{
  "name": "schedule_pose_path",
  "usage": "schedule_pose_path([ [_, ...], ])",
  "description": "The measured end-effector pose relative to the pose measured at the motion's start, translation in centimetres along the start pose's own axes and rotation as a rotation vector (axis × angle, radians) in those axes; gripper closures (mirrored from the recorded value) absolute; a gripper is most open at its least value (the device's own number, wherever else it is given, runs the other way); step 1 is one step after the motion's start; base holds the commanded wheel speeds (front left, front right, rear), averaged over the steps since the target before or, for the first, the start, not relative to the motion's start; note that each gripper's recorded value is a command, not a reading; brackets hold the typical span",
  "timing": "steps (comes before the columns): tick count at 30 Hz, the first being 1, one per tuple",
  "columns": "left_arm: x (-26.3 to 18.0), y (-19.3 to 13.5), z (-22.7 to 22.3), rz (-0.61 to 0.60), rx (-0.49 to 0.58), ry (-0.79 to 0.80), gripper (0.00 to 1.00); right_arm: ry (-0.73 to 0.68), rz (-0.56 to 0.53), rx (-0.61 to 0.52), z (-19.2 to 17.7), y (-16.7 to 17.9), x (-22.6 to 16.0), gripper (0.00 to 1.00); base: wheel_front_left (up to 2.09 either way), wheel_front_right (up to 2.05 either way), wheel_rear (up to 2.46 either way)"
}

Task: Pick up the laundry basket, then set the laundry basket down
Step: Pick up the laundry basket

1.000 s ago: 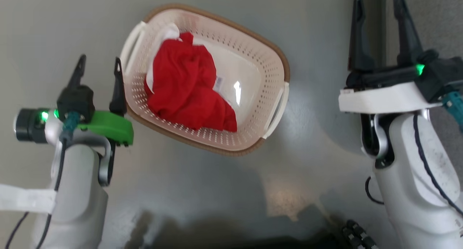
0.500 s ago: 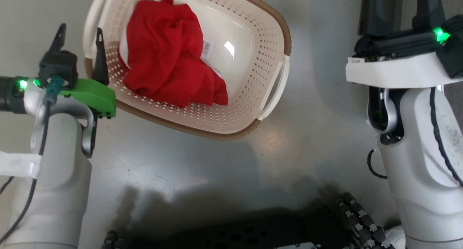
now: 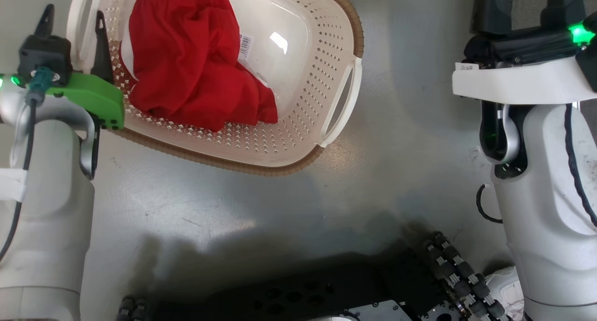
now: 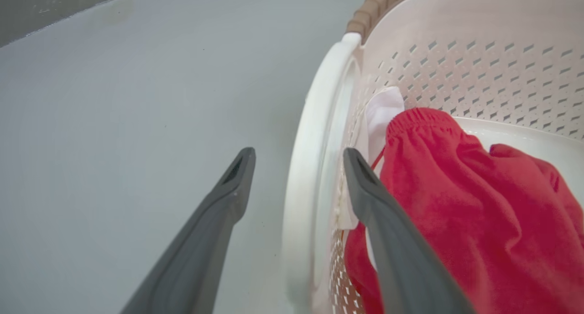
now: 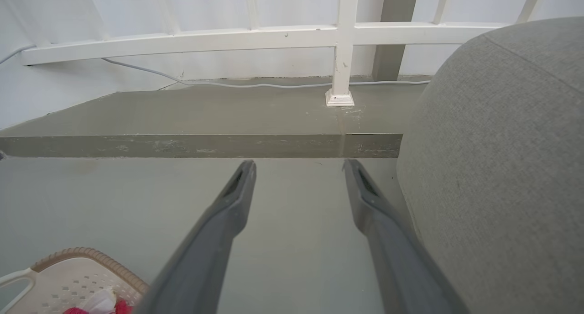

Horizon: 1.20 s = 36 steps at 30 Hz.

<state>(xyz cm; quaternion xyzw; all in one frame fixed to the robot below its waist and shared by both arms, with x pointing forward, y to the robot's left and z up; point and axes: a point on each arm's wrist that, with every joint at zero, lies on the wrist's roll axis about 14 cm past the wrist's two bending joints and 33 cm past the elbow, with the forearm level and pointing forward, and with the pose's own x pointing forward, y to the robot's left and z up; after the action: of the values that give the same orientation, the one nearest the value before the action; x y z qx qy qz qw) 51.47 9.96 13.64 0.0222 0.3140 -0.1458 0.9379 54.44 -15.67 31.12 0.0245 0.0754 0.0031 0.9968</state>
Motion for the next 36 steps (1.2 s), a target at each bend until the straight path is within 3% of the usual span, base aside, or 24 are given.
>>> schedule_pose_path([
  [3, 0.5, 0.0, 0.0, -0.001, 0.001, 0.002, 0.00, 0.004, -0.013, -0.006, -0.2, -0.5, 0.0, 0.00, 0.00, 0.00, 0.00],
  [4, 0.6, 0.1, 0.1, 0.000, 0.001, 0.000, 0.05, 0.004, -0.016, -0.007, -0.2, -0.6, 0.0, 0.00, 0.00, 0.00, 0.00],
  [5, 0.7, 0.1, 0.2, 0.000, 0.002, -0.003, 0.12, 0.004, -0.018, -0.007, -0.2, -0.7, 0.0, 0.00, 0.00, 0.00, 0.00],
  [7, 0.9, 0.1, 0.4, 0.001, 0.003, -0.006, 0.47, 0.006, -0.018, -0.006, -0.3, -0.7, 0.0, 0.00, 0.00, 0.00, 0.00],
  [12, 1.0, -0.1, 0.3, -0.001, -0.003, 0.002, 0.65, 0.006, -0.015, -0.004, -0.4, -0.5, 0.1, 0.00, 0.00, 0.00, 0.00],
  [15, 1.0, -0.3, 0.4, -0.004, -0.006, 0.001, 1.00, 0.004, -0.012, -0.002, -0.3, -0.4, 0.1, 0.00, 0.00, 0.00, 0.00],
  [26, 0.7, -1.3, 1.7, -0.011, -0.036, -0.022, 1.00, -0.003, -0.016, 0.000, 0.0, -0.4, 0.4, 0.00, 0.00, 0.00, 0.00],
  [36, -0.3, -0.8, 2.8, 0.046, -0.148, -0.036, 1.00, -0.017, -0.009, 0.008, 0.9, 0.1, 0.5, 0.00, 0.00, 0.00, 0.00],
])
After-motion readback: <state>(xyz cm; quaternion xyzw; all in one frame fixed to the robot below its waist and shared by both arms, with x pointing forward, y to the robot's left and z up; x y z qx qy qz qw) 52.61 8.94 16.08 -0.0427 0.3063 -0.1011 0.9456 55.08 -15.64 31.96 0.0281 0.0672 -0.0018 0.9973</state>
